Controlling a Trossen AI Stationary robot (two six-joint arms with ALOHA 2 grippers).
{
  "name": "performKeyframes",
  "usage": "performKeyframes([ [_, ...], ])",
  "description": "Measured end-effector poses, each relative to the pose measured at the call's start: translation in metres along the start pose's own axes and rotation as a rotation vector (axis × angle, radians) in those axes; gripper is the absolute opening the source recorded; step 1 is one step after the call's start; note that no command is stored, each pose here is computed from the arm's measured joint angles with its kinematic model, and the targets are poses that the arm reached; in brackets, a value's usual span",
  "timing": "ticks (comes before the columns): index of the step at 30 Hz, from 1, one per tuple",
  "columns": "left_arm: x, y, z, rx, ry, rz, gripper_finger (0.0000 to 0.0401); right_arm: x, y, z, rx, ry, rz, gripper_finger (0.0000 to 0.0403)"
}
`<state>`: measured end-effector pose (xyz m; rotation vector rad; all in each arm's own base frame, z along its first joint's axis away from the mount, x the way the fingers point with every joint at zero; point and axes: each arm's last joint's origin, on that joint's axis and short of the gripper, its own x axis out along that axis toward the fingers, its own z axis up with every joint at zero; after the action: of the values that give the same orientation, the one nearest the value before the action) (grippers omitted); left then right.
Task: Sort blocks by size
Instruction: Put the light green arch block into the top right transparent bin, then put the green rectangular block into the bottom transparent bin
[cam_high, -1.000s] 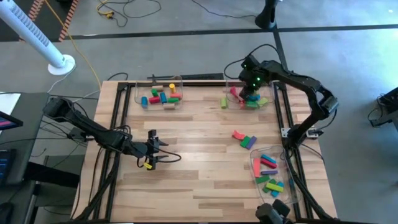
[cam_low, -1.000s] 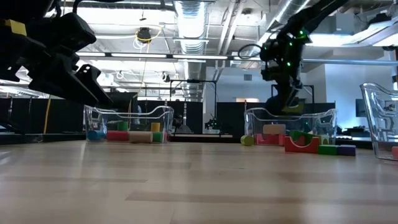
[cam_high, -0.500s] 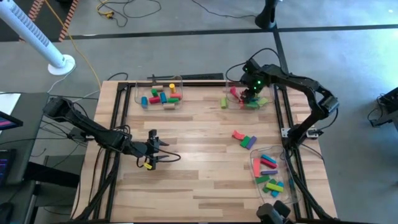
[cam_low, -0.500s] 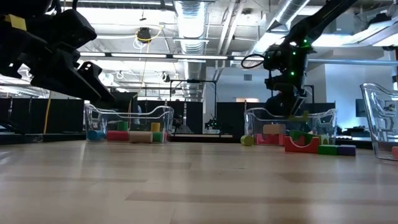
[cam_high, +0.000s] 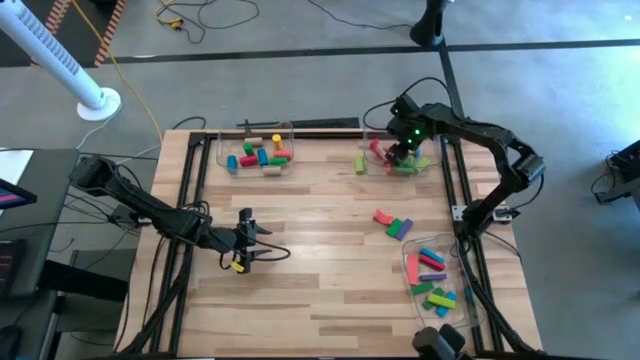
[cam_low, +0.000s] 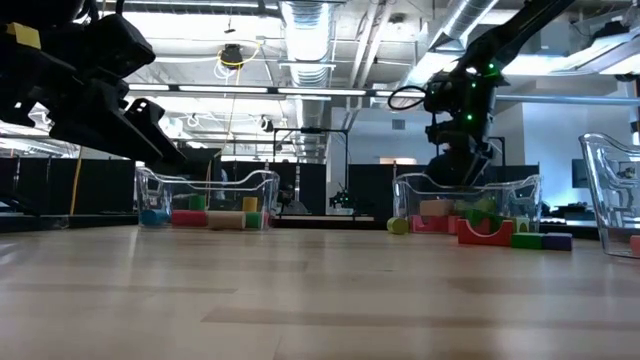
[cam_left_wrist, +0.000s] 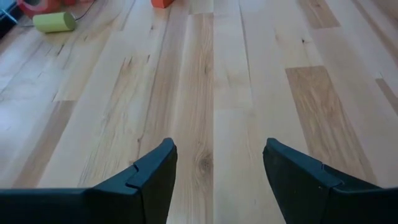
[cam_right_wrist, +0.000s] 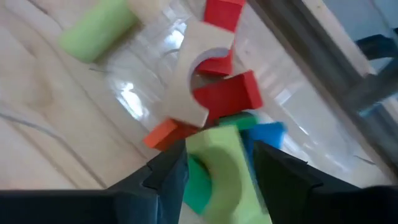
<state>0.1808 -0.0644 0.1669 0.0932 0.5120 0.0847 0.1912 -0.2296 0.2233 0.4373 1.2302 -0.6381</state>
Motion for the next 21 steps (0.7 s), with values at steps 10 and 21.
performKeyframes([
  [10, 0.000, 0.000, 0.000, 0.025, 0.000, 0.000, 0.0229, -0.004, 0.005, 0.001, -0.002, -0.025, 0.039, 0.0232],
  [21, 0.000, -0.001, 0.004, 0.067, -0.038, -0.004, 0.0229, -0.052, 0.025, -0.007, -0.020, -0.184, 0.044, 0.0229],
])
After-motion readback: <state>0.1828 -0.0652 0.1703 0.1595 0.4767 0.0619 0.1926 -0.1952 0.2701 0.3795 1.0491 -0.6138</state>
